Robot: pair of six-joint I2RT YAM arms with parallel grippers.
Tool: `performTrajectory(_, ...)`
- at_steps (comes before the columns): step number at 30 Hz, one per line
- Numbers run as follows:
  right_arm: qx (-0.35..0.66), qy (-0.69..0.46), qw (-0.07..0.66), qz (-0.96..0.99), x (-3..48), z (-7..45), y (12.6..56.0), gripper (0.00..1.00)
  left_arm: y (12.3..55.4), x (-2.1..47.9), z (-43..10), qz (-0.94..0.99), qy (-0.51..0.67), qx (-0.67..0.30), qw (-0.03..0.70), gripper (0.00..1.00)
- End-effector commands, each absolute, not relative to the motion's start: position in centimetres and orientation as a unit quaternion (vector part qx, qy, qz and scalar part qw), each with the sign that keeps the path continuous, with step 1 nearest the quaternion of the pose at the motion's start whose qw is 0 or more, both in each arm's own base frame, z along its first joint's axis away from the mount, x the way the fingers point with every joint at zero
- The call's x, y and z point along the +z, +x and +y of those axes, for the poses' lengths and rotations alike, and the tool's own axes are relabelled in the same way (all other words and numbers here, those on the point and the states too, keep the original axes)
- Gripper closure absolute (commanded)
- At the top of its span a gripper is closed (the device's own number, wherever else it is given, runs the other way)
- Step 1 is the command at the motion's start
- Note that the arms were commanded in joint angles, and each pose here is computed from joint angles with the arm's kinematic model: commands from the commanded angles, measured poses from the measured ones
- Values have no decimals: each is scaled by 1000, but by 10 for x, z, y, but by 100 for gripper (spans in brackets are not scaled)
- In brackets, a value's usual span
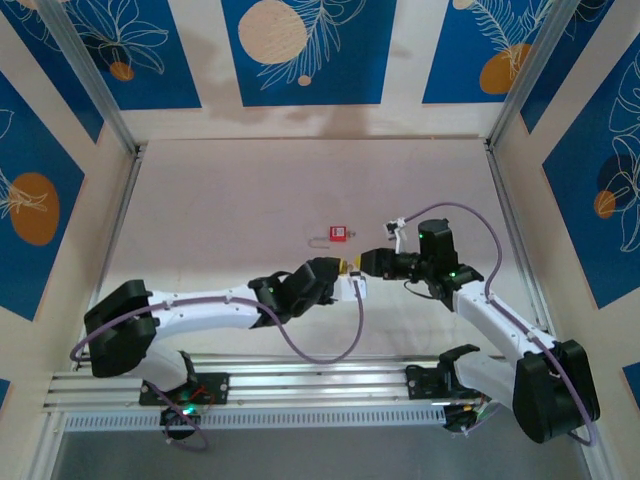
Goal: Unlock with the key
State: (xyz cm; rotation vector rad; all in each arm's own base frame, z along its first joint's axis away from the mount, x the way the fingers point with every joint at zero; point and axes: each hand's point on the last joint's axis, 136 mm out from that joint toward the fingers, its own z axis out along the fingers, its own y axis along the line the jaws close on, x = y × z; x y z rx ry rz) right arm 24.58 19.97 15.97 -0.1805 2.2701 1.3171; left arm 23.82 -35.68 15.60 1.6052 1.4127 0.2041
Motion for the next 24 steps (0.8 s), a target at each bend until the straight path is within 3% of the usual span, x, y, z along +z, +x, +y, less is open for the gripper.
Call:
performTrajectory(1, 530, -51, 234, 814, 166, 200, 242, 54, 236, 168, -353, 621, 630, 9, 466, 100)
performTrajectory(24, 572, -102, 178, 795, 162, 231, 228, 52, 238, 166, -360, 658, 624, -64, 417, 99)
